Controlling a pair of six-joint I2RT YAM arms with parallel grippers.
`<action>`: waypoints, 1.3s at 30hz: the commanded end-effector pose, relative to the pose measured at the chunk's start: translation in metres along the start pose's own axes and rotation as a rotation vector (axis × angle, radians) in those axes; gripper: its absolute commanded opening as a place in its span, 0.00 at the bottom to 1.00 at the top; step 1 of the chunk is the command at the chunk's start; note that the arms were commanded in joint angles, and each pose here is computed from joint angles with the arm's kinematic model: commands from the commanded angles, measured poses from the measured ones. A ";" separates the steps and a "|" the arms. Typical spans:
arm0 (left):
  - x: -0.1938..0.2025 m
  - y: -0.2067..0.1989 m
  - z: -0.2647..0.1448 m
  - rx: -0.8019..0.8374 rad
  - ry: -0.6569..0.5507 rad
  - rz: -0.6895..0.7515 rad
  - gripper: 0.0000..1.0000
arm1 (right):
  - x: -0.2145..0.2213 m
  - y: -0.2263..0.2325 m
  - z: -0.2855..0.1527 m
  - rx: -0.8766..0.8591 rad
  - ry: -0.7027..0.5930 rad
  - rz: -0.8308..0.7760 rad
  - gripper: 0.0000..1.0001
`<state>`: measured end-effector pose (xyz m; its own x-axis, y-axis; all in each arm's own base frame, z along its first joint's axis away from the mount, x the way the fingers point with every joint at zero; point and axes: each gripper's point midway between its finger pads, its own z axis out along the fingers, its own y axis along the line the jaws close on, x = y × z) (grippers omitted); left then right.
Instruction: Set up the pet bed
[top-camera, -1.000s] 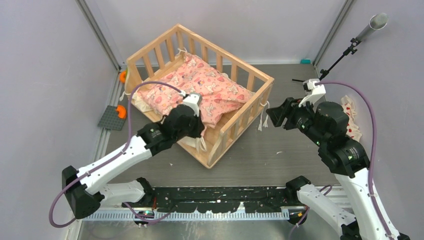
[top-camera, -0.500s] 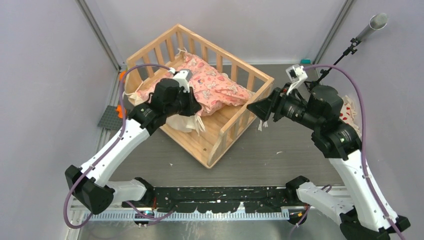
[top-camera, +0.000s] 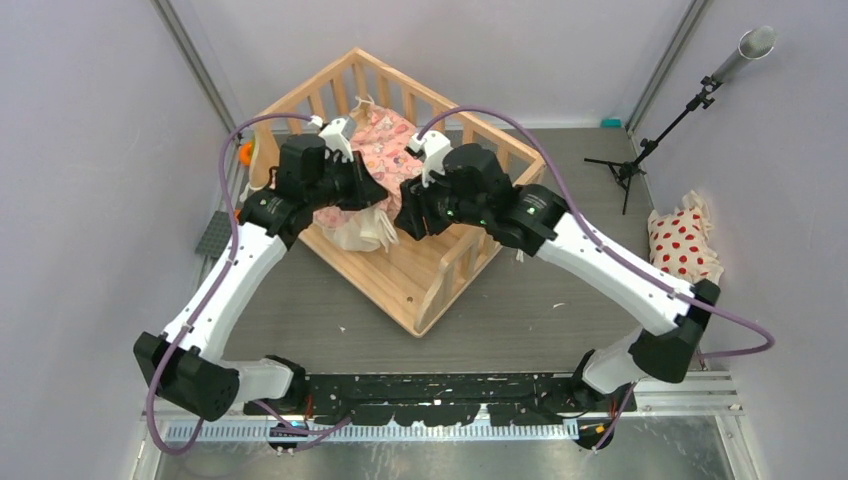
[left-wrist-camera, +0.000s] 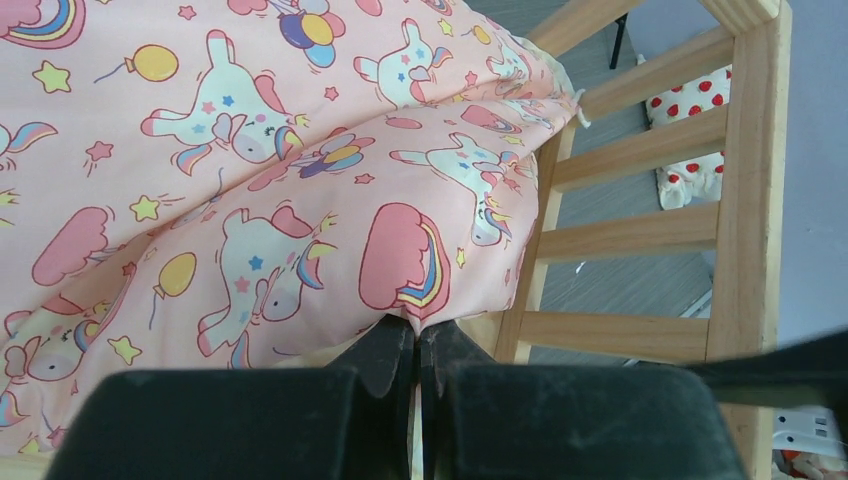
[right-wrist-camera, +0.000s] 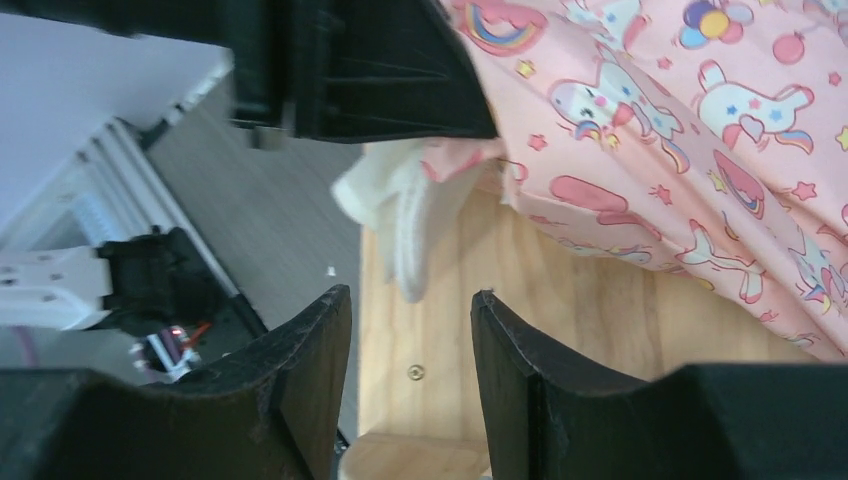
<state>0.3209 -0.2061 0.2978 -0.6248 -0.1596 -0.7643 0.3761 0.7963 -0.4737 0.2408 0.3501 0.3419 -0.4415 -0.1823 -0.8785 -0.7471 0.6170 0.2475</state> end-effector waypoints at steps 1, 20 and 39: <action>-0.031 -0.014 -0.010 0.082 -0.071 0.008 0.00 | -0.002 -0.018 0.021 0.084 -0.028 -0.034 0.53; -0.036 0.001 -0.003 0.094 -0.063 -0.047 0.00 | 0.027 -0.006 0.073 -0.009 0.059 0.025 0.46; -0.033 0.014 -0.015 0.077 -0.078 -0.056 0.56 | -0.007 0.002 0.039 -0.014 0.037 0.008 0.01</action>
<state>0.3386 -0.1867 0.2948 -0.6661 -0.2251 -0.7111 0.3446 0.7526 -0.5611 0.2660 0.3901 0.2698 -0.5299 -0.2730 -0.8029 -0.7267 0.6342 0.2640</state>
